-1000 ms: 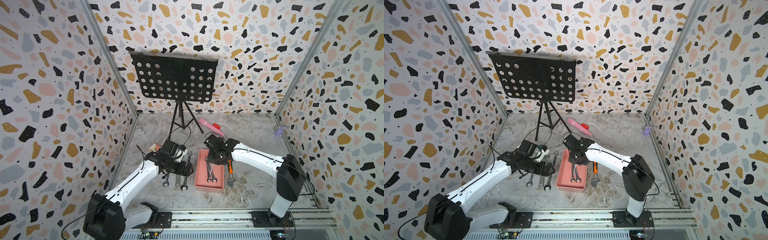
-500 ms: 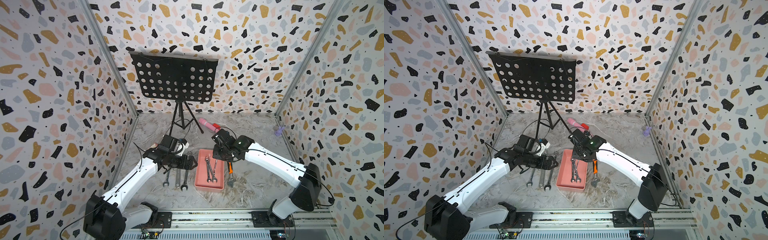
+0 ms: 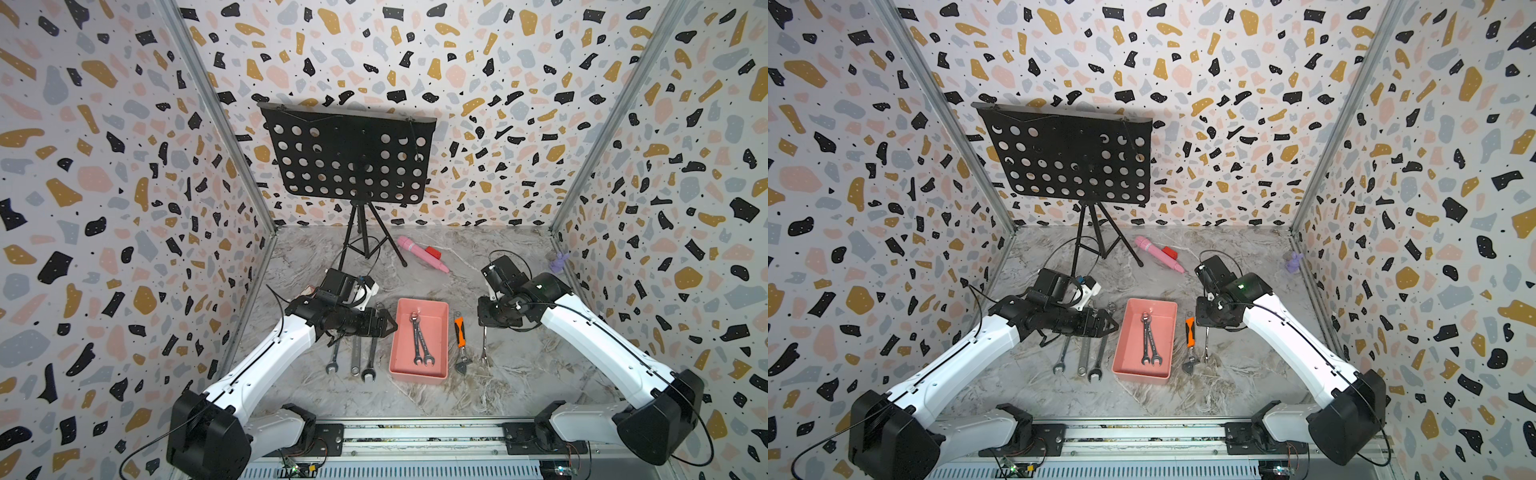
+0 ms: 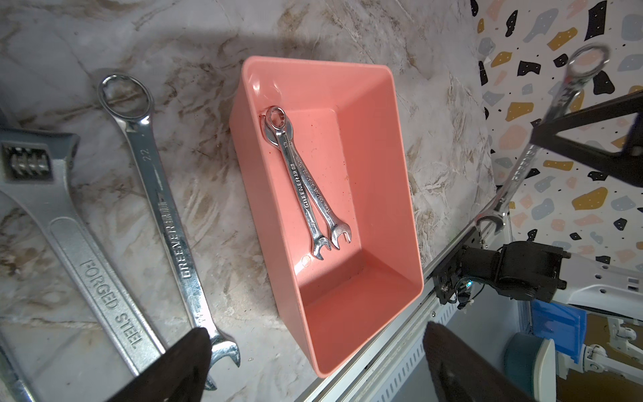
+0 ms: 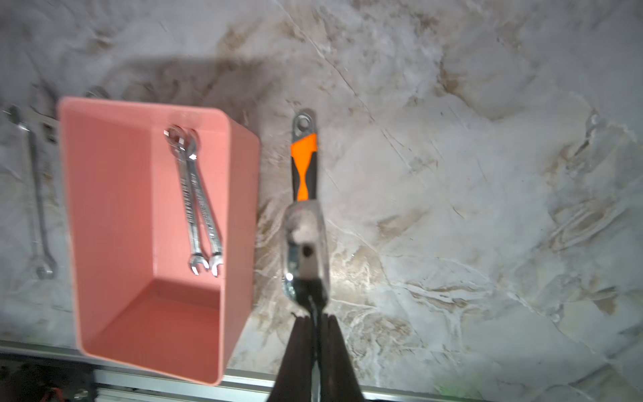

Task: Take out the wrench from the storage box
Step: Place the wrench at the center of the board.

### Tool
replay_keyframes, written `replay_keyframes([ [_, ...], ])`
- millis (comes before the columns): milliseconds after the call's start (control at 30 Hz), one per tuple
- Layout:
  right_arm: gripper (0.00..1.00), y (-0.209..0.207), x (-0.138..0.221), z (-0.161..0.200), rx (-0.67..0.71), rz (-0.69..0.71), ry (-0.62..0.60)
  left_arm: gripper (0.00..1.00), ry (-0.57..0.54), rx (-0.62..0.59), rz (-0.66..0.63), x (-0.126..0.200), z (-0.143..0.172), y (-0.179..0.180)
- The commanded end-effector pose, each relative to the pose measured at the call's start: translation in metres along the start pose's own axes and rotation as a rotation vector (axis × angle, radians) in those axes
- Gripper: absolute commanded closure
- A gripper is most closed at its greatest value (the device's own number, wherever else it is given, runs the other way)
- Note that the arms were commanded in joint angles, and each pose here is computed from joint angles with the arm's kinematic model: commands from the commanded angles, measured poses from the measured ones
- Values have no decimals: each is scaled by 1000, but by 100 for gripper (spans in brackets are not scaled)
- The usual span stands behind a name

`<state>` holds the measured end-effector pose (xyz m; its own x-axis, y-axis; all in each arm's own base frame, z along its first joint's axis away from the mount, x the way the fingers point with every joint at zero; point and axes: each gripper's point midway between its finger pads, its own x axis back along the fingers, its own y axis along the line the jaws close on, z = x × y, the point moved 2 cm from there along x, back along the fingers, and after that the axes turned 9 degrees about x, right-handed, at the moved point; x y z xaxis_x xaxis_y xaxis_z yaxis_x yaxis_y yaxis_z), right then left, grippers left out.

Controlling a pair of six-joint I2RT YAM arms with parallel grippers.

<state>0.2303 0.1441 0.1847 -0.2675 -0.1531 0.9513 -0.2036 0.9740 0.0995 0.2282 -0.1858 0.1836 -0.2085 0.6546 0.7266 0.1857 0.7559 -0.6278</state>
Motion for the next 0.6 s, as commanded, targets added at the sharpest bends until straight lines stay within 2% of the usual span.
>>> replay_keyframes([
  [0, 100, -6, -16, 6, 86, -17, 27, 1, -33, -15, 25, 5, -10, -9],
  [367, 100, -4, -92, -6, 54, -147, 64, 1, -23, -9, 2, 2, -6, -2],
  [567, 100, -17, -116, -5, 63, -131, 133, 1, -16, -2, -10, 0, -3, 3],
])
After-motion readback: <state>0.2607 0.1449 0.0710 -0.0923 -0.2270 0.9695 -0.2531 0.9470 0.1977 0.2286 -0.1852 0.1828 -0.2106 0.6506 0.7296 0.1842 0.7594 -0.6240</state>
